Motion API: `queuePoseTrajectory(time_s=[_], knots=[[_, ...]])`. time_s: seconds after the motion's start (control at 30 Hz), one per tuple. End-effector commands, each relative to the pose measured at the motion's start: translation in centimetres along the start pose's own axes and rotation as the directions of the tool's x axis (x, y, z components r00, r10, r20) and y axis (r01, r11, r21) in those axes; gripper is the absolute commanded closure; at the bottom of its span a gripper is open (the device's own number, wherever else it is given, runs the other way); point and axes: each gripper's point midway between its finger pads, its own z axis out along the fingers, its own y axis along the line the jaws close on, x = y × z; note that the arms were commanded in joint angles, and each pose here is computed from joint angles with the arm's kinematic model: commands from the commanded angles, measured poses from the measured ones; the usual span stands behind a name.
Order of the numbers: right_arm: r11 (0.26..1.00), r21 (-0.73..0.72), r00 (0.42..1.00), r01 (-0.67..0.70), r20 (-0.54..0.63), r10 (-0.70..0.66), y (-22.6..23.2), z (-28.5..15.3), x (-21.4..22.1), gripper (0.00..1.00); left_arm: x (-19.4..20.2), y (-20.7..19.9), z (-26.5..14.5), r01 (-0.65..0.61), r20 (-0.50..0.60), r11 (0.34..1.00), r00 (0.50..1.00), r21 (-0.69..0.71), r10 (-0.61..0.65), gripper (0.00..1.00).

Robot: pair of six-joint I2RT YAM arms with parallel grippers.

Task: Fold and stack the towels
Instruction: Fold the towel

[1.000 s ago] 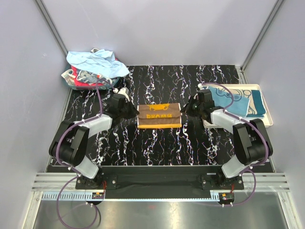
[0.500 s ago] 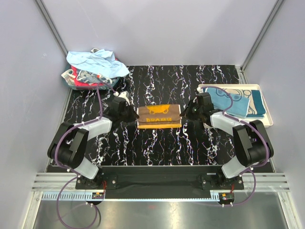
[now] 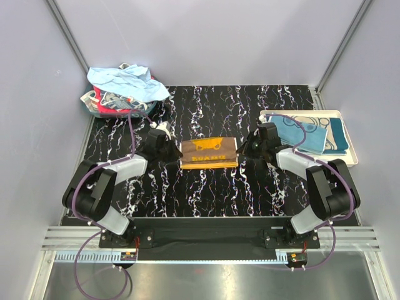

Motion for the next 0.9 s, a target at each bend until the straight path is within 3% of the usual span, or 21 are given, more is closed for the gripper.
queuePoseTrajectory(time_s=[0.0, 0.23, 0.4, 0.6, 0.87], knots=[[1.0, -0.018, 0.997, 0.019, 0.072, -0.018, 1.2, -0.7, -1.6, 0.92, -1.9, -1.0, -0.7, -0.04, 0.083, 0.999, 0.996, 0.027, 0.038, 1.0], [1.0, -0.007, 0.999, 0.007, 0.053, -0.007, 0.7, -0.3, -0.9, 0.92, -1.1, -0.8, -1.0, -0.048, 0.068, 0.998, 0.997, 0.029, 0.046, 1.0], [1.0, -0.019, 0.999, -0.002, 0.044, 0.003, 0.8, -0.2, -0.6, 0.9, -0.5, -0.9, -1.1, -0.061, 0.055, 0.997, 0.997, 0.045, 0.059, 0.94], [1.0, -0.009, 0.999, -0.011, 0.044, 0.011, 0.7, -0.5, -0.4, 0.75, -0.4, -1.0, -1.7, -0.07, 0.059, 0.996, 0.996, 0.059, 0.066, 0.69], [0.996, 0.089, 0.997, -0.001, 0.083, -0.007, 0.2, -3.2, -1.7, 0.71, -4.0, -3.6, -5.7, -0.098, 0.146, 0.992, 0.986, 0.083, 0.085, 0.61]])
